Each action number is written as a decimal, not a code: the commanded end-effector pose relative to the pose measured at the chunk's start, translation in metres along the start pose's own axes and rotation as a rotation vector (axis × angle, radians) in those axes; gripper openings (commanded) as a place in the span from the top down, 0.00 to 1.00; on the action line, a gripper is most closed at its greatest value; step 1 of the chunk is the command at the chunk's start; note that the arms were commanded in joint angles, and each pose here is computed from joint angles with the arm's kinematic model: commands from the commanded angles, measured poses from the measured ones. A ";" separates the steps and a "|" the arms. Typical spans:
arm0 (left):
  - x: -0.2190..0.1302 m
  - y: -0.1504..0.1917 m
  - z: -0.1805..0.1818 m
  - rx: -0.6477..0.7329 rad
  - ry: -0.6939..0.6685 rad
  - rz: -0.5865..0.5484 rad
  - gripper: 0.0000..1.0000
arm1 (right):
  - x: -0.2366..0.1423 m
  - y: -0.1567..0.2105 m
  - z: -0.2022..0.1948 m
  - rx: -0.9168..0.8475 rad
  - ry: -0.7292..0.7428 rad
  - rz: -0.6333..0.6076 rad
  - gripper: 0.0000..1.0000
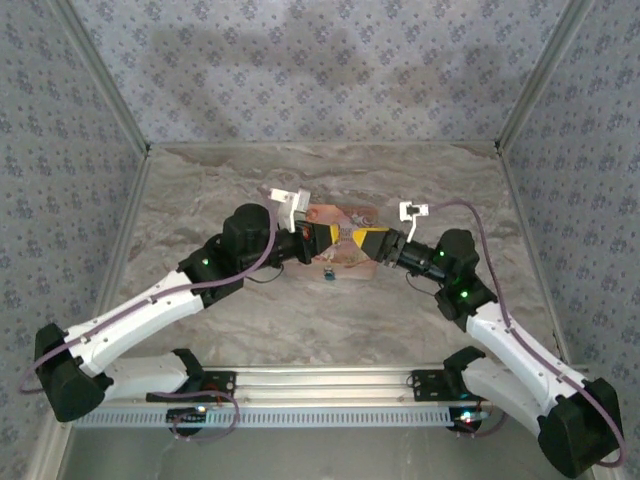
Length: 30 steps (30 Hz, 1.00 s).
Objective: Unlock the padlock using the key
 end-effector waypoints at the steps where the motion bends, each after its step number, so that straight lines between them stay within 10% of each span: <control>1: -0.008 -0.020 -0.026 0.018 0.106 -0.103 1.00 | -0.006 -0.015 0.041 0.014 -0.175 -0.078 0.47; 30: -0.006 -0.027 -0.049 -0.013 0.211 -0.172 1.00 | 0.004 0.000 0.068 -0.049 -0.249 -0.023 0.82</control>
Point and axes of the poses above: each hand's point on the last joint's axis, 136 mm out from that joint toward the fingers, its own x axis out along the fingers, its own z axis along the line the jaws close on, y = z × x, the point moved 2 cm from there along -x, back along the fingers, and after that the axes turned 3 degrees about x, right-handed, at the moved point
